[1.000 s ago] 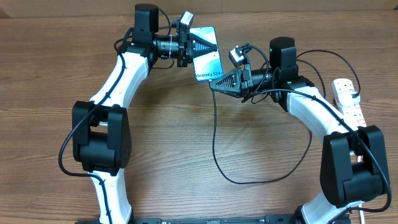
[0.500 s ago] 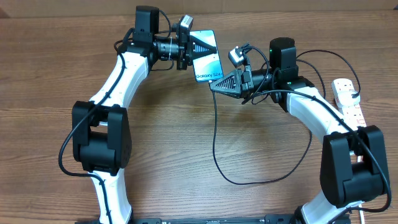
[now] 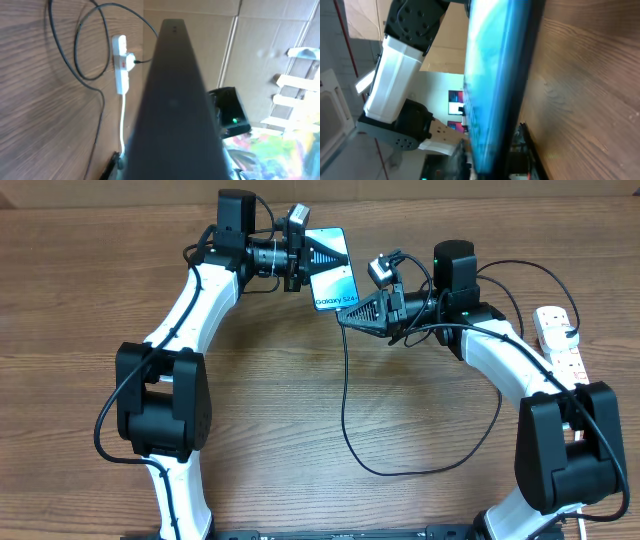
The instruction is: Plug charger to phone and switch on socket
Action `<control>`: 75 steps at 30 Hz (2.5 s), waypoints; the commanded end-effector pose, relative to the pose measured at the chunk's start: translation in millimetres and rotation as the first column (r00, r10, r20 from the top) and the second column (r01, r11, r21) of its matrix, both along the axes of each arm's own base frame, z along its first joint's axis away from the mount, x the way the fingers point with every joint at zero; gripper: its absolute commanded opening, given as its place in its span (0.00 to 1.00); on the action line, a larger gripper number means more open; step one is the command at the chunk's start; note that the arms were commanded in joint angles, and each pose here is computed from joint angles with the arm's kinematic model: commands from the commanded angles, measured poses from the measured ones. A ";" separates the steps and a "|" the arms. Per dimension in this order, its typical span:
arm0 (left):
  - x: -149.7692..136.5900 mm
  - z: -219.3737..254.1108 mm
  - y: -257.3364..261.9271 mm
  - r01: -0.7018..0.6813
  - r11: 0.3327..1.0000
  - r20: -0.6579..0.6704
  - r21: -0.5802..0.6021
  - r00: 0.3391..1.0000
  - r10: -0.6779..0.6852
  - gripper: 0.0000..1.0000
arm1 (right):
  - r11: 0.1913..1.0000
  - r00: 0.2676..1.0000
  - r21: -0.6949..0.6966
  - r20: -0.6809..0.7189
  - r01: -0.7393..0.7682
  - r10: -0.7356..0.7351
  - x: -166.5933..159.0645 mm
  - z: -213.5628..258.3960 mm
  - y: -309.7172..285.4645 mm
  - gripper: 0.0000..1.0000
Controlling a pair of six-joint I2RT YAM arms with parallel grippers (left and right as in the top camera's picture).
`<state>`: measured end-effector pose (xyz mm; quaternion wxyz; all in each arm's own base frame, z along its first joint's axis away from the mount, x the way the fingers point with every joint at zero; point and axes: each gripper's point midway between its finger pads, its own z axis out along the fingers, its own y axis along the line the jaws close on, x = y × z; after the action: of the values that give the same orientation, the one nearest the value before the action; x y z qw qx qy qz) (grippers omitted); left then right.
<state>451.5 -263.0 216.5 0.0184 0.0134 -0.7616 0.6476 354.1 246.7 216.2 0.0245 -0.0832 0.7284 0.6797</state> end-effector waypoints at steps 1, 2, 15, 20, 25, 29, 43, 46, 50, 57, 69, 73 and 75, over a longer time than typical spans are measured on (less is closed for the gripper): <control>-80.1 34.0 -54.2 0.333 0.928 -0.007 -0.168 0.941 -0.339 0.04 | 0.970 0.969 -0.089 0.118 0.227 -0.217 45.0 -1.8 -6.1 0.46; -79.8 34.0 -53.9 0.332 0.928 -0.004 -0.168 0.941 -0.338 0.04 | 0.972 0.971 -0.085 0.116 0.219 -0.209 43.6 -1.2 -5.7 0.50; -79.5 34.1 -53.5 0.346 0.923 0.093 -0.168 0.938 -0.335 0.04 | 0.982 0.976 -0.051 0.128 0.182 -0.174 39.8 4.3 -18.3 0.92; -75.2 33.5 -49.5 0.340 0.926 0.145 -0.165 0.937 -0.318 0.04 | 0.985 0.976 -0.014 0.140 0.172 -0.168 41.4 10.3 -41.6 1.00; -62.1 29.1 -40.6 0.296 0.945 0.194 -0.139 0.944 -0.267 0.04 | 0.977 0.967 -0.012 0.146 0.214 -0.210 47.6 5.6 -73.3 1.00; -54.6 27.4 -33.2 0.271 0.954 0.209 -0.130 0.948 -0.240 0.04 | 0.956 0.953 -0.071 0.124 0.285 -0.276 51.1 -15.2 -97.5 1.00; -53.1 24.4 -33.1 0.256 0.959 0.194 -0.118 0.954 -0.231 0.04 | 0.600 0.879 -0.725 0.016 0.338 -0.476 18.5 -144.2 -168.2 1.00; -53.6 23.9 -32.9 0.255 0.960 0.185 -0.118 0.955 -0.231 0.04 | 0.560 0.873 -0.753 0.038 0.345 -0.486 19.8 -148.9 -175.3 1.00; -53.8 23.6 -32.9 0.255 0.960 0.181 -0.118 0.956 -0.231 0.04 | 0.501 0.864 -0.791 0.068 0.351 -0.498 20.8 -155.1 -185.8 1.00; -51.6 21.5 -33.3 0.242 0.964 0.181 -0.105 0.958 -0.221 0.04 | 0.480 0.861 -0.803 0.078 0.353 -0.502 21.0 -157.1 -189.5 1.00; -54.1 17.7 -39.4 0.242 0.966 0.188 -0.088 0.957 -0.223 0.04 | 0.480 0.861 -0.803 0.078 0.353 -0.502 21.0 -157.1 -189.5 1.00; -57.3 16.8 -42.9 0.251 0.964 0.190 -0.086 0.954 -0.231 0.04 | 0.480 0.861 -0.803 0.078 0.353 -0.502 21.0 -157.1 -189.5 1.00; -57.8 16.5 -44.0 0.252 0.964 0.190 -0.084 0.954 -0.233 0.04 | 0.480 0.861 -0.803 0.078 0.353 -0.502 21.0 -157.1 -189.5 1.00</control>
<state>401.6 -303.6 219.7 0.0396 -0.1124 -0.7308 0.6721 371.2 59.0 55.4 0.0828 0.1616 0.9474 0.2636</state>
